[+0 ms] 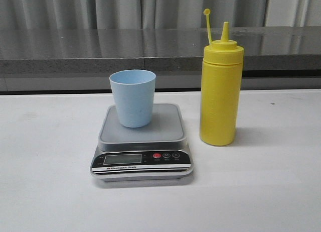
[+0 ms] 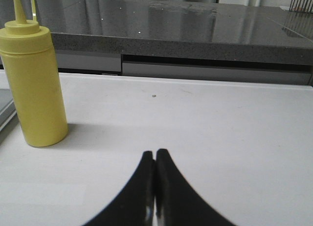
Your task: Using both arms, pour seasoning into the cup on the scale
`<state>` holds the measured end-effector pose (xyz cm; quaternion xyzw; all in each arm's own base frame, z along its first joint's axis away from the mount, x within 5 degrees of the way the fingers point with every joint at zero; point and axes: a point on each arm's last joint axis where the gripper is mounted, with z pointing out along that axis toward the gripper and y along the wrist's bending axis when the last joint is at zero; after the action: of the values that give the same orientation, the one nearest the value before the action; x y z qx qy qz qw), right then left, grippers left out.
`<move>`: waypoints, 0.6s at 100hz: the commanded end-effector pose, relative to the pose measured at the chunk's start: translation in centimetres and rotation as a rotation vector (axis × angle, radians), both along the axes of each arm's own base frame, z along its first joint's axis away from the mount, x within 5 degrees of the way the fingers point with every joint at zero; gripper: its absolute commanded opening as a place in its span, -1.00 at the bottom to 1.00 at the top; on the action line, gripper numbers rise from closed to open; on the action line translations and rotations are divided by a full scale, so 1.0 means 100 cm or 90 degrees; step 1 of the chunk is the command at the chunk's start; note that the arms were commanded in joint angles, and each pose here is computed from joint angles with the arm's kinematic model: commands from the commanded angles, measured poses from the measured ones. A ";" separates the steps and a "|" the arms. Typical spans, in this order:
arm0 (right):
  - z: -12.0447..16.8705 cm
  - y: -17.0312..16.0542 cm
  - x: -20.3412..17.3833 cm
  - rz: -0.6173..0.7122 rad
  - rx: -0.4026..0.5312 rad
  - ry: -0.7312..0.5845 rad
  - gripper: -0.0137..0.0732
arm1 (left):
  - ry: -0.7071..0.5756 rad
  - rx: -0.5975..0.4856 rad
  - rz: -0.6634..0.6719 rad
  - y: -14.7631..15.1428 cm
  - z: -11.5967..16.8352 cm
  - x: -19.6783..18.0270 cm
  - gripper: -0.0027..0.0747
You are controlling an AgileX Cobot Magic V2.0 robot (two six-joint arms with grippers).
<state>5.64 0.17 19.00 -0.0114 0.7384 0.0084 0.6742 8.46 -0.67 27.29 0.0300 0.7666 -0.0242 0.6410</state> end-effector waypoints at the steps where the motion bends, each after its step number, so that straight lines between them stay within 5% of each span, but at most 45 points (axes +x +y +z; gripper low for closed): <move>1: 0.016 0.000 -0.002 -0.004 -0.002 -0.079 -0.84 | -0.070 -0.005 0.007 0.001 0.016 0.001 0.10; 34: 0.016 0.000 -0.002 -0.004 -0.002 -0.079 -0.84 | -0.070 -0.005 0.007 0.001 0.016 0.001 -0.97; 60: 0.025 -0.001 -0.003 -0.005 0.002 -0.147 -0.84 | -0.070 -0.005 0.007 0.001 0.016 0.001 -0.98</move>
<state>5.66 0.16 19.23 -0.0111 0.7284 0.0084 0.6851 8.44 -0.66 27.34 0.0298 0.7648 -0.0241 0.6432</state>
